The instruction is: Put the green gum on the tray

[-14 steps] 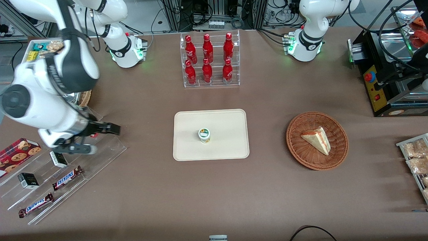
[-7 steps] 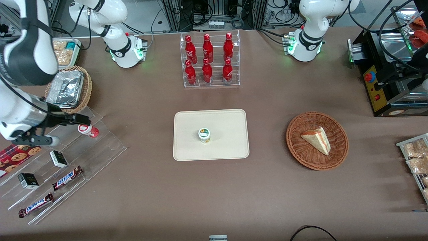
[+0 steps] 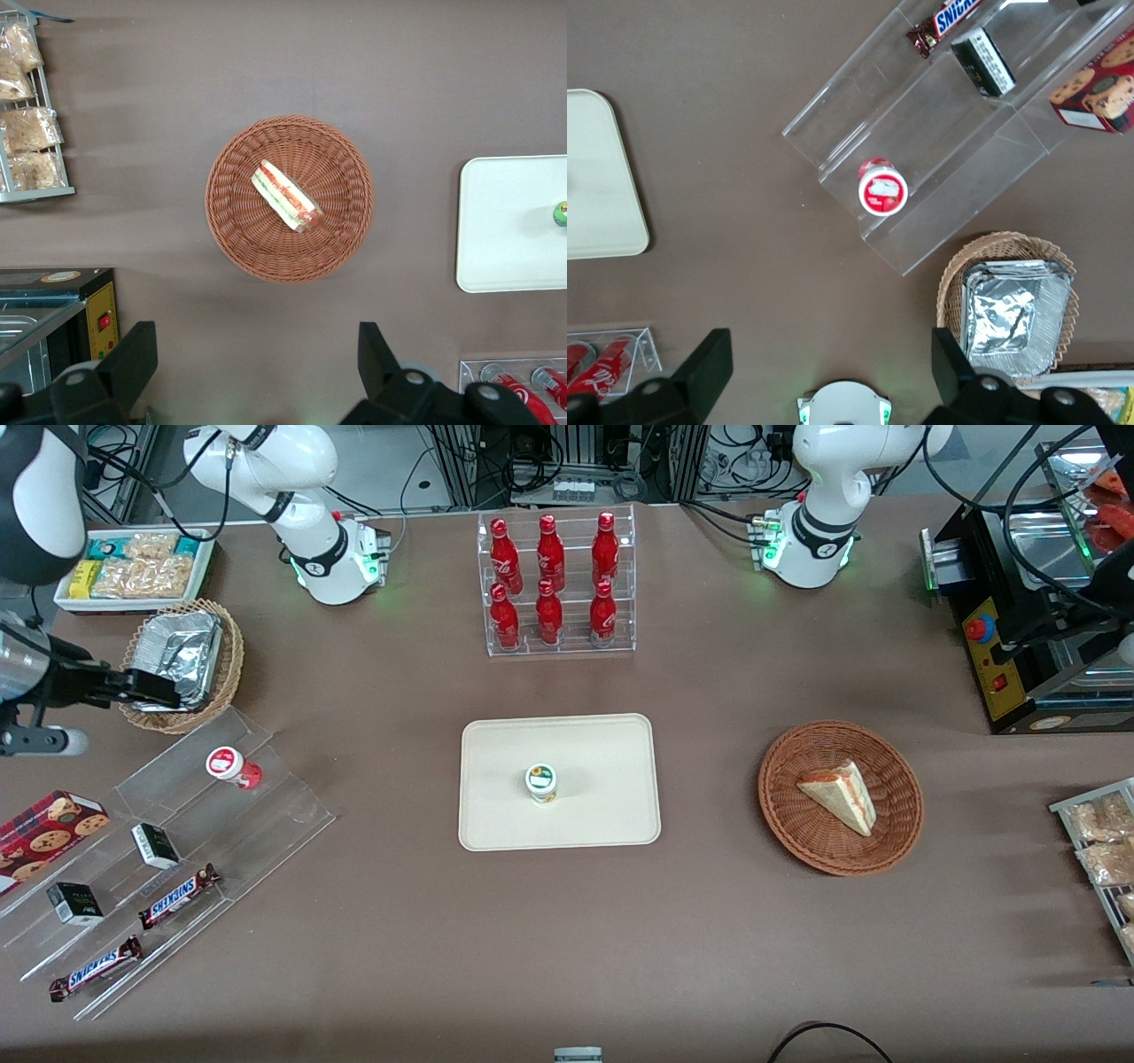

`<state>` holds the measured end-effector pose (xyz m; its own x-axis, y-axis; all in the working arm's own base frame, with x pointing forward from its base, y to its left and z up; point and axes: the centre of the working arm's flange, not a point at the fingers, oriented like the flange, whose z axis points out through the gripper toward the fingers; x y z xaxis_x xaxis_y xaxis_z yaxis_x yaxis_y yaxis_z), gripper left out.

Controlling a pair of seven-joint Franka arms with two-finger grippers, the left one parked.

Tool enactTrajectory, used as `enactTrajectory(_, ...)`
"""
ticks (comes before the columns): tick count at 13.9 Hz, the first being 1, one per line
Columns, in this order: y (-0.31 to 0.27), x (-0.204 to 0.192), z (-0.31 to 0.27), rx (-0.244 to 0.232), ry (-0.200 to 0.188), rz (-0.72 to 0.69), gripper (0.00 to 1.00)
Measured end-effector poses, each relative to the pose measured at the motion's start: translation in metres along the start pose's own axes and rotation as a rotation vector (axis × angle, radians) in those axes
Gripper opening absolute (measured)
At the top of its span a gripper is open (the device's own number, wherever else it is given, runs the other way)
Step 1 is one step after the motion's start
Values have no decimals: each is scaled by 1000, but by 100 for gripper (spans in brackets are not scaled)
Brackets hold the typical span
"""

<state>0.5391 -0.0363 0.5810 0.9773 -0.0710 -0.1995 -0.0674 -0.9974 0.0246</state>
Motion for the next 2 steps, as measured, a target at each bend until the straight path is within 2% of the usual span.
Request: enactTrajectory(2, 3, -2, 0, 1, -7, 6, 100)
